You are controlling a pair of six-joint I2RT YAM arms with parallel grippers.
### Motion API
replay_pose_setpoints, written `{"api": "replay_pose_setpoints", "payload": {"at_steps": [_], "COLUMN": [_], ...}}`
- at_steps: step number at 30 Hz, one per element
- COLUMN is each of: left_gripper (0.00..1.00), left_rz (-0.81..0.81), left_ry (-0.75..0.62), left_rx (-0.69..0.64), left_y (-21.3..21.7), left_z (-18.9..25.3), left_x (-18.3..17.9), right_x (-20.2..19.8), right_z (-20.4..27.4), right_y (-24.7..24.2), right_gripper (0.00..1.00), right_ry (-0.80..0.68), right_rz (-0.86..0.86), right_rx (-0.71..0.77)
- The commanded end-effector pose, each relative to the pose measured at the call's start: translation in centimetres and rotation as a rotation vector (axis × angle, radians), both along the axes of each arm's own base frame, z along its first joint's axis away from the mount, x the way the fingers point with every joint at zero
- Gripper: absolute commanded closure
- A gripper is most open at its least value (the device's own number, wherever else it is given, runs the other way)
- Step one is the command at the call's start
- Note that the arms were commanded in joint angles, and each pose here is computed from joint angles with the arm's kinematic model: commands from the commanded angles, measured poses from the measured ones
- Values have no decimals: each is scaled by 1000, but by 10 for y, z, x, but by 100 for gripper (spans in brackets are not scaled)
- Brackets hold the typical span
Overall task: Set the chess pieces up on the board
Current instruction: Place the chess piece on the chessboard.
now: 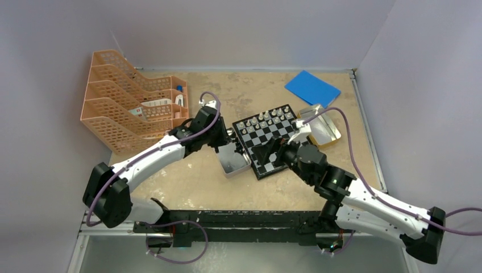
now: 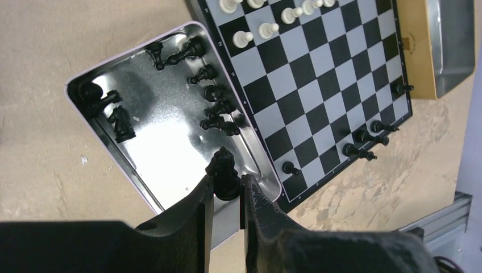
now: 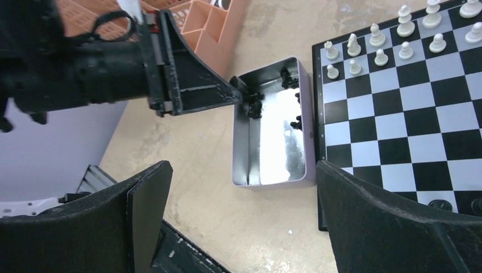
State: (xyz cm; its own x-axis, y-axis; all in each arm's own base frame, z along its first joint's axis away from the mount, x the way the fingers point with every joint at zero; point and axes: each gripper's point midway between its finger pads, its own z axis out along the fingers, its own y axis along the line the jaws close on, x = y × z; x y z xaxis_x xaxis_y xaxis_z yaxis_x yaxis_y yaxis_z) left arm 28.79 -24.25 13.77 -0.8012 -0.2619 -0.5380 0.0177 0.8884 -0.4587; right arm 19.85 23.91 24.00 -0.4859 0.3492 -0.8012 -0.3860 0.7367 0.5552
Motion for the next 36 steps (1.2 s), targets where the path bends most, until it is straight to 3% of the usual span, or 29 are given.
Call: {"api": "replay_pose_setpoints", "payload": {"at_steps": [1,6,16,19,22,29,36], "left_gripper": [100,100,100,100,100,100,100], "left_rz": [-131,-276,-666,-878,-959,-1133,-1152], "left_ry": [-164,-246,-632,-721,-750,-803,-836], "left_rx": [24,-9,-136,-148,-141,-106,-88], "left_y": [-1,-7,-38,-51,-57,-64,-63], "left_z": [26,39,87,87,82,73,71], "left_x": [7,-9,-40,-57,-60,-67,-67], "right_x": [14,33,56,56,50,31,32], "right_z": [36,43,51,48,46,43,20], "right_y": [16,24,36,41,42,40,46], "right_gripper": [1,1,10,18,26,59,60], "right_ry": [-65,-73,-59,-42,-27,0,85], "right_rz": [6,62,259,323,371,433,467], "right_rx": [91,105,153,124,106,105,72]}}
